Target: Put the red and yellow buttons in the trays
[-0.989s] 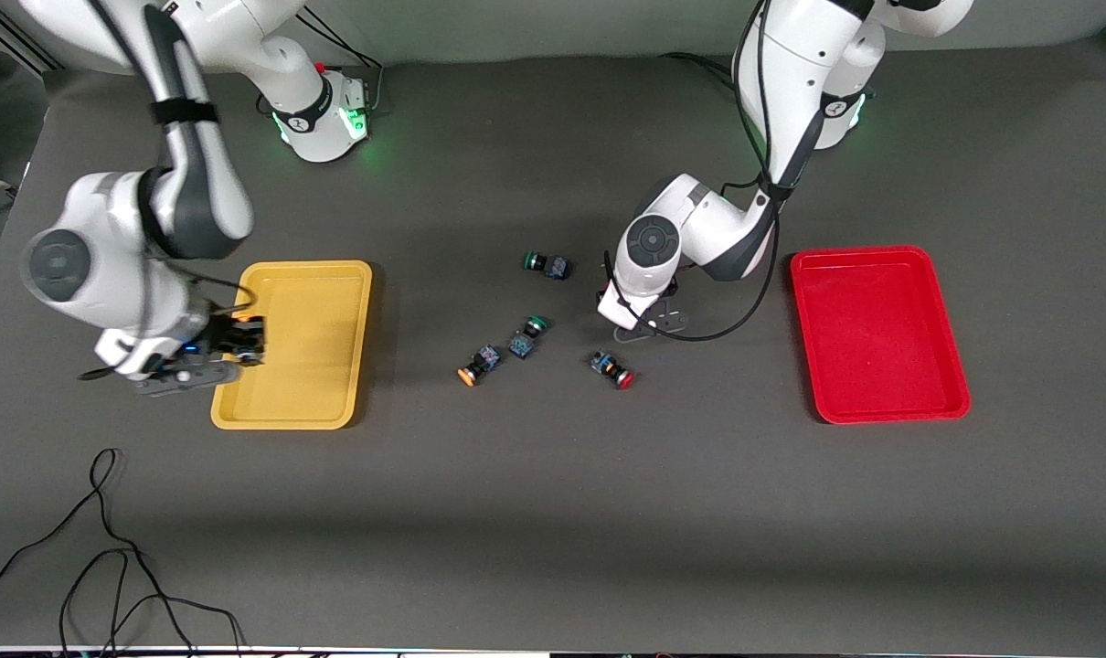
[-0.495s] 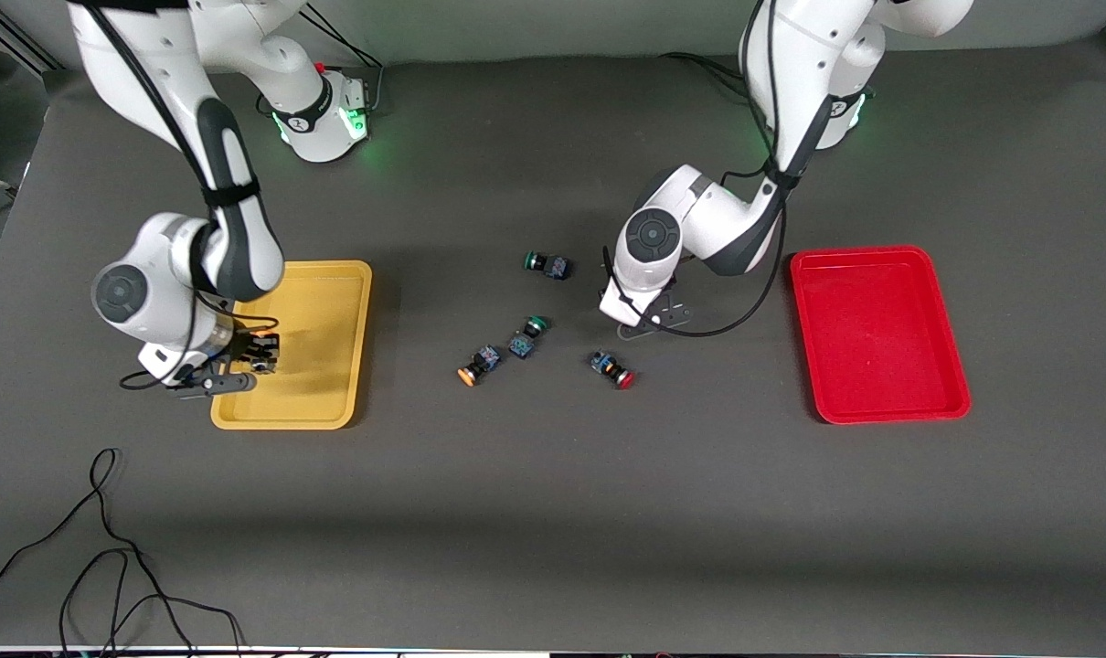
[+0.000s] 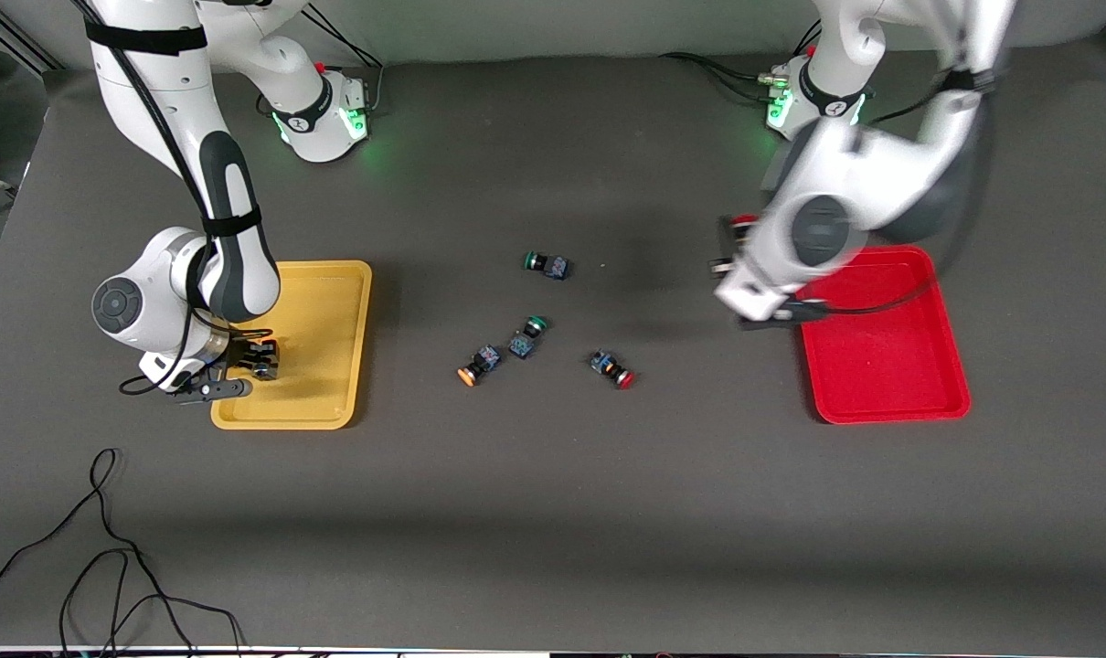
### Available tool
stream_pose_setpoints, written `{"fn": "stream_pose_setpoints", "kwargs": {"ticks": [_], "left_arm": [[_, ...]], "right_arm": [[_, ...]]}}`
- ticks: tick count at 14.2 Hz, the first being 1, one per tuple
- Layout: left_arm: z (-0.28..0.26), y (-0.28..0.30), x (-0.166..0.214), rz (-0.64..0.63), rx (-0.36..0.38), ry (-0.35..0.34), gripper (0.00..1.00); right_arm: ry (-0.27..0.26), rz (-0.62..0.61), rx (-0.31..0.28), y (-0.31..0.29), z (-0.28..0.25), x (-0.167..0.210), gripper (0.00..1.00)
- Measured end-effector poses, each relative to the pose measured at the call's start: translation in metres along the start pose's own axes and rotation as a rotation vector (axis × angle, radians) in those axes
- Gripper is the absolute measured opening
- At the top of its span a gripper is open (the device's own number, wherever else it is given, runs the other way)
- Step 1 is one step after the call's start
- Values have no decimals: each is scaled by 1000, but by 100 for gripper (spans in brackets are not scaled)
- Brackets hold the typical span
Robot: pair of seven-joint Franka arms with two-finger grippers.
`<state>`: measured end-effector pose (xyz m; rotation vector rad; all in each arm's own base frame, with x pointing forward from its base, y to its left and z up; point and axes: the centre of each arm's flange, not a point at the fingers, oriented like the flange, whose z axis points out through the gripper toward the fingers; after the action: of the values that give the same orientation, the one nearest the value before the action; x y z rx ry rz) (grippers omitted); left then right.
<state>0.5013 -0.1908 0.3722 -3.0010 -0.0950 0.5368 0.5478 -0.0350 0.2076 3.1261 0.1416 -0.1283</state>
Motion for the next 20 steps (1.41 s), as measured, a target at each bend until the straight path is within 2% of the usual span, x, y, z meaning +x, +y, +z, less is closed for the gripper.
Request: {"fn": "stream_pose_setpoints", "kwargs": {"ticks": [2, 4, 7, 9, 12, 14, 15, 17, 20], "left_arm": [[8, -66, 19, 60, 30, 2, 33], [39, -110, 43, 81, 75, 33, 33], [114, -120, 56, 105, 56, 102, 33], [151, -122, 52, 126, 48, 147, 33], [170, -154, 52, 143, 43, 183, 33], [172, -165, 53, 143, 39, 181, 37], [171, -165, 53, 144, 40, 182, 43], [165, -159, 51, 145, 43, 158, 63], [113, -100, 45, 70, 0, 77, 95]], "right_arm": [[-25, 1, 43, -6, -17, 9, 77], [-44, 16, 69, -9, -55, 21, 97], [-57, 109, 72, -42, -130, 38, 100], [-45, 227, 71, -92, -157, 46, 100], [-35, 457, 46, -192, -164, 48, 100], [-35, 650, 58, -259, -154, 46, 100], [-35, 734, 59, -290, -146, 45, 100], [-11, 839, 58, -339, -125, 46, 100], [40, 884, 44, -375, -76, 46, 100]]}}
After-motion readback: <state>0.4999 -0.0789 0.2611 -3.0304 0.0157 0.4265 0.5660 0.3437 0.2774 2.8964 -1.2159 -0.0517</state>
